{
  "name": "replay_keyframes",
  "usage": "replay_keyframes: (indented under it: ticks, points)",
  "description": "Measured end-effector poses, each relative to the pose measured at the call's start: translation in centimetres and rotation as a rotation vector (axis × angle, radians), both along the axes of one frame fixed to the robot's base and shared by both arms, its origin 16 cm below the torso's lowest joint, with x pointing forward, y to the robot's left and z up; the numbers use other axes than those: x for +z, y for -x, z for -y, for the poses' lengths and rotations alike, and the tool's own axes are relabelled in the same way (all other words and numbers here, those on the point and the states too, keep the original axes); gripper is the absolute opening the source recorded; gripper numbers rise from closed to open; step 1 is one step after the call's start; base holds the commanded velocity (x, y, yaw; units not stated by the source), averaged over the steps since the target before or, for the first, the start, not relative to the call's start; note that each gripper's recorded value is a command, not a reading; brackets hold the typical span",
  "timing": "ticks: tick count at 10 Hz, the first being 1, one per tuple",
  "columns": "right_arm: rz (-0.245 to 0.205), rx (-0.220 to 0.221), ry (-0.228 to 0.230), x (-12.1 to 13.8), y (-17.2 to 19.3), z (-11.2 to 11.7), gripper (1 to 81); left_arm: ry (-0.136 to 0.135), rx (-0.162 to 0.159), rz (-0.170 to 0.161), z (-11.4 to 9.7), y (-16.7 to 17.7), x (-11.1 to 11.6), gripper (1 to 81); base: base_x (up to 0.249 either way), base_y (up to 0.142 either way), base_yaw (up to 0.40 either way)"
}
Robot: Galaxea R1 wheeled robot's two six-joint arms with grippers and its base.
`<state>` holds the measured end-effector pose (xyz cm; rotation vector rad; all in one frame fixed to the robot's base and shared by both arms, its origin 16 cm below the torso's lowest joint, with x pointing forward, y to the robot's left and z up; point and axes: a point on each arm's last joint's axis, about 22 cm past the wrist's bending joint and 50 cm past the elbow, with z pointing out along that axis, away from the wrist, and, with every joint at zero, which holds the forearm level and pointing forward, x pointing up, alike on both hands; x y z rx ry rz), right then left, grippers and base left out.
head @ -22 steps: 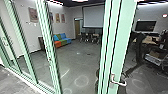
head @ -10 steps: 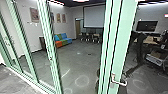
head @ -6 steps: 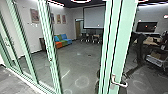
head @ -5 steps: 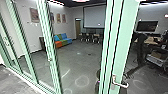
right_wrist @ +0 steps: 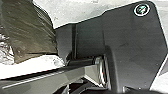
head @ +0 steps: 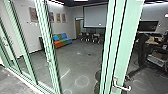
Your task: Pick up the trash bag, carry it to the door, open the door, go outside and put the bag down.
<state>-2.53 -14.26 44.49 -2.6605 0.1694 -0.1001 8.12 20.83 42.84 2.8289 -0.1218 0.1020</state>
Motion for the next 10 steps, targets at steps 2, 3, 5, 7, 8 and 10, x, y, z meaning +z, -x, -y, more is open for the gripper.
replay_keyframes:
  ticks: [2,3,5,7,8,10]
  points:
    - [-0.003,-0.001,-0.009,0.4,0.3,0.8,81.1,0.003,-0.001,-0.009,0.2,0.7,-0.1,1.0,0.000,0.000,0.000]
    - [-0.009,0.000,-0.023,0.8,0.8,0.8,81.1,0.002,-0.001,-0.013,0.2,1.1,-0.1,1.0,0.000,0.000,0.000]
    - [-0.005,-0.004,-0.070,2.2,0.7,0.7,81.1,0.002,0.000,-0.012,0.2,1.0,-0.1,1.0,0.000,0.000,0.000]
    - [0.011,-0.014,-0.113,4.1,0.2,1.5,81.1,0.003,0.002,-0.015,0.2,1.0,-0.1,1.0,0.000,0.000,0.000]
    - [0.022,-0.022,-0.136,5.3,-0.1,2.1,81.1,0.004,0.003,-0.016,0.2,0.9,-0.1,1.0,0.000,0.000,0.000]
    - [0.041,-0.036,-0.167,7.7,-0.6,3.8,81.1,0.004,0.004,-0.015,0.2,0.8,-0.1,1.0,0.000,0.000,0.000]
